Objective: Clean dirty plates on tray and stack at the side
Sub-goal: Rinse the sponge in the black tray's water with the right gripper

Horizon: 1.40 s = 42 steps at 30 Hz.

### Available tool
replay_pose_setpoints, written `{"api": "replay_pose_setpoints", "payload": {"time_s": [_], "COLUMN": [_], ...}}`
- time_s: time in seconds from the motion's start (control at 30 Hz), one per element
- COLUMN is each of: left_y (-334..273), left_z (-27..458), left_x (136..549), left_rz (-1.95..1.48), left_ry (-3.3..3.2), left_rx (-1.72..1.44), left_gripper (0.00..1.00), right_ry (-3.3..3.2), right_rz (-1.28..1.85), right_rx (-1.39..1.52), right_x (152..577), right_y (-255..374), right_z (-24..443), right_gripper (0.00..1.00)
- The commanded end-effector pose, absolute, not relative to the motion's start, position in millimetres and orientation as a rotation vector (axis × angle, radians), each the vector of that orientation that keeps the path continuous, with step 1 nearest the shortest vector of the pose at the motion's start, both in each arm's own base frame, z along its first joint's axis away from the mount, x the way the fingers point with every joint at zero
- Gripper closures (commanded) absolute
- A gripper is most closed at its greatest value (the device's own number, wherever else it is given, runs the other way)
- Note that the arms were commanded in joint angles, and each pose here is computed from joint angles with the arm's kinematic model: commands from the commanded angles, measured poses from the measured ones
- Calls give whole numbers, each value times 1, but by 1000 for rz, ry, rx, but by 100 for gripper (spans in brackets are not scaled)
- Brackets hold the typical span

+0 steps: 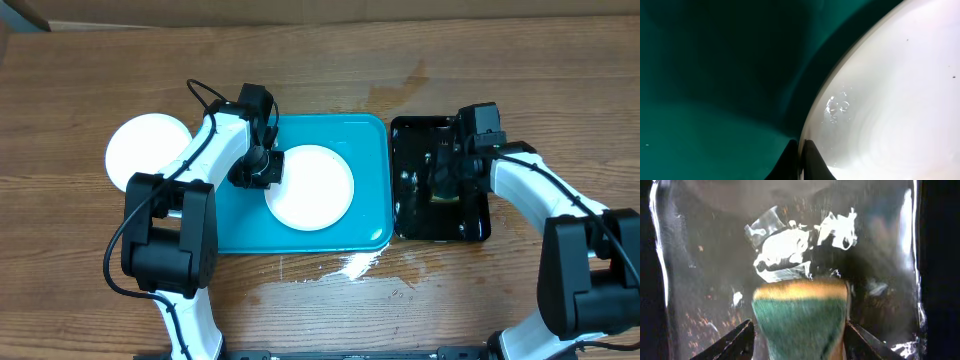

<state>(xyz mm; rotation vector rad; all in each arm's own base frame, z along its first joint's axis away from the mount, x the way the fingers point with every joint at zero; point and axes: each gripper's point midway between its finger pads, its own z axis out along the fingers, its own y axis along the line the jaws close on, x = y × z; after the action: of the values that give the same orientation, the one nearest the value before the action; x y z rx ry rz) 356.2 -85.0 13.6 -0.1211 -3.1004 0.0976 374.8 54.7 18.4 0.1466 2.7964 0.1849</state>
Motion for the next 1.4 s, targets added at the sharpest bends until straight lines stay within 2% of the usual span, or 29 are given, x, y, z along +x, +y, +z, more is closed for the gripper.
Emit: {"api": "replay_pose_setpoints", "payload": {"time_s": [0.0,0.2,0.33,0.47,0.53,0.63,0.77,1.07,1.13,1.23,1.37], "left_y": [-80,-80,-80,-80,-80,-80,-80,-80,-80,-80,-80], "left_z": [7,7,7,7,7,7,7,7,7,7,7], "left_x": [354,354,354,354,354,354,354,354,354,354,354], "left_rz": [51,51,51,51,51,51,51,51,51,51,51], "left_ry": [-3083,-3083,-3083,-3083,-3083,-3083,-3083,-3083,-3083,-3083,-3083], "left_rx": [-140,-140,-140,-140,-140,-140,-140,-140,-140,-140,-140], "left_gripper": [96,96,96,96,96,96,96,96,96,96,96], "right_ry": [2782,2837,2838,2833,2833,2837,2855,2887,2876,2877,2873], "right_rz": [201,212,211,213,224,248,262,255,257,252,254], "right_rx": [177,179,179,179,176,173,173,179,177,178,178], "right_x": [378,367,368,371,374,378,375,354,352,351,352], "right_y": [56,58,58,58,60,63,65,63,62,61,62], "right_z": [28,5,4,9,14,24,26,-3,-8,-10,-10], "right_gripper": [41,43,60,71,71,65,50,44,44,56,64]}}
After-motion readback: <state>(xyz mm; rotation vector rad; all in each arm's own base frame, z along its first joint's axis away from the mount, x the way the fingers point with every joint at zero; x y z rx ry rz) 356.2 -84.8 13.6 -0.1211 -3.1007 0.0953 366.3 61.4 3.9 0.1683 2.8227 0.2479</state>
